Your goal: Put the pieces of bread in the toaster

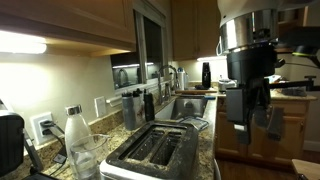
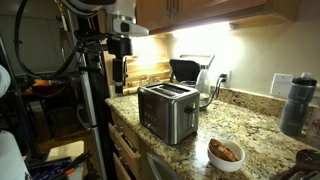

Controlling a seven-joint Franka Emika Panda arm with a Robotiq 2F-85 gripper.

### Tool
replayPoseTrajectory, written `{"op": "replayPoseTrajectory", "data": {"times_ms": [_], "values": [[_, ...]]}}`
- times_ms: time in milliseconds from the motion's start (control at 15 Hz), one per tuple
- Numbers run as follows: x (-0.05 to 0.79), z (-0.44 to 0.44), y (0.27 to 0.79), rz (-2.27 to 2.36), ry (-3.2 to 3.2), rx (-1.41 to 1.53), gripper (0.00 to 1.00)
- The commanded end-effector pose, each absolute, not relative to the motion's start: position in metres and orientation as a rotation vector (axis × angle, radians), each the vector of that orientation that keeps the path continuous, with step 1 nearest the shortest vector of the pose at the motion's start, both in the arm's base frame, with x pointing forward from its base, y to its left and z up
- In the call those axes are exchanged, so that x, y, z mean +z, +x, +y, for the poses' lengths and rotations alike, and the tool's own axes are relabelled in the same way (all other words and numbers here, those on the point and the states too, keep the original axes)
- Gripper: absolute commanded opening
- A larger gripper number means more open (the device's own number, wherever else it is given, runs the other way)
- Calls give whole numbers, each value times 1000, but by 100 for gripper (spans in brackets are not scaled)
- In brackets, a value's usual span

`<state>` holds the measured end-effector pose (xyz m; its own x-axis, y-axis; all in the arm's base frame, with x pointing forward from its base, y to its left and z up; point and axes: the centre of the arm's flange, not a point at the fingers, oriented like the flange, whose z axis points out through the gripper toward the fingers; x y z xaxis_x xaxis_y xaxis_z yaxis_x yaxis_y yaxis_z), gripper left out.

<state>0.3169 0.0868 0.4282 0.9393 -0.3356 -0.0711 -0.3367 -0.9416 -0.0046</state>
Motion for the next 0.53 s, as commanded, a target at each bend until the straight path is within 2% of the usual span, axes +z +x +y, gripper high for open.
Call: {"op": "replayPoseTrajectory", "data": {"times_ms": [0,467], "values": [[428,71,327,738,-3055,35,100],[431,30,341,1132,-2905,-106,100]]}}
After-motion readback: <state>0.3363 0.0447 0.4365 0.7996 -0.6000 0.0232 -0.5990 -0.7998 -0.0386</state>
